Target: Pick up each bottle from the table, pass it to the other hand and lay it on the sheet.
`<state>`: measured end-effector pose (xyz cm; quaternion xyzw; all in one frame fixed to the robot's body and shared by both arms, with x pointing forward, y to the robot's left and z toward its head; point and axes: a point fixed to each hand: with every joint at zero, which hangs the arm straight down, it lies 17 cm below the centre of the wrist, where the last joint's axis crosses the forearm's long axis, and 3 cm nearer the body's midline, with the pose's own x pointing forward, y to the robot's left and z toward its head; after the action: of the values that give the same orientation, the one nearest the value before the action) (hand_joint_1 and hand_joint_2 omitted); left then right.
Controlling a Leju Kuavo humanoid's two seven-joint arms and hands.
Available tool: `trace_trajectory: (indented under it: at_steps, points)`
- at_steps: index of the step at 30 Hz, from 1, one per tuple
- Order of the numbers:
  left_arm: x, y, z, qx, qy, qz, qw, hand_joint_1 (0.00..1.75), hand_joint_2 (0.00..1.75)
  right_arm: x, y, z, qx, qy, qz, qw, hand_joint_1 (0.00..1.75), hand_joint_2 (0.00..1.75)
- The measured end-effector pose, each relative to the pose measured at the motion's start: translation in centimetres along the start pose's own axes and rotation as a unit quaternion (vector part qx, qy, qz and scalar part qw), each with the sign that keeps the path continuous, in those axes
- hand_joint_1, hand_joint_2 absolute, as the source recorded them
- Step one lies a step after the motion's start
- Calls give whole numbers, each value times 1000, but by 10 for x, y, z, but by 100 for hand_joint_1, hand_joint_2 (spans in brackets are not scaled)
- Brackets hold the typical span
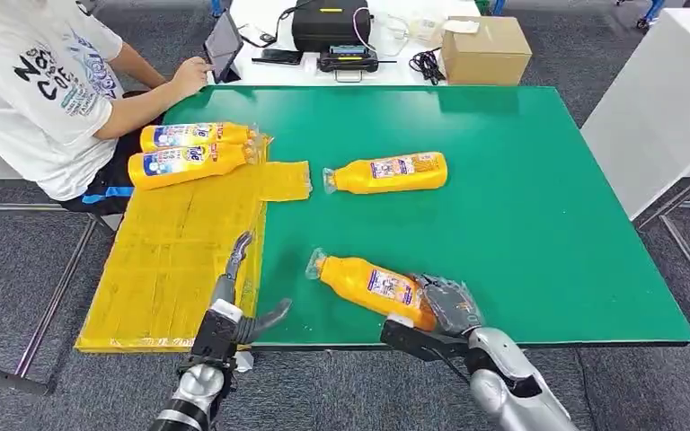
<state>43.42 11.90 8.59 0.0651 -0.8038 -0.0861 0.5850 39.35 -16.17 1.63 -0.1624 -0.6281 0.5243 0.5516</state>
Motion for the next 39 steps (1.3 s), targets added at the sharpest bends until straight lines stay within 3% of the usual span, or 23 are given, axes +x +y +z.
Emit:
trace_trajectory:
  at_steps: [3,6,12,17,29,33,39]
  points:
    - [1,-1,0,-2,0,4,1000,0,175,10,-6,-2,-28,-11,-8,1000,175,175]
    - [0,1,4,0,7,27,1000,0,175,38,-47,-4,-137,-39,-32,989,175,175]
    - [4,4,2,5,28,93,995,0,175,79,-132,11,-316,-74,-83,942,175,175]
    - [11,4,0,0,49,168,985,0,175,81,-163,33,-396,-71,-87,911,175,175]
    - [49,-22,2,-62,40,303,950,0,175,86,-140,31,-391,-67,-130,909,175,175]
    - [65,-40,8,-101,41,355,929,0,175,94,-111,21,-364,-85,-177,911,175,175]
    - [72,-56,12,-121,41,347,929,0,175,122,-56,0,-309,-92,-233,918,175,175]
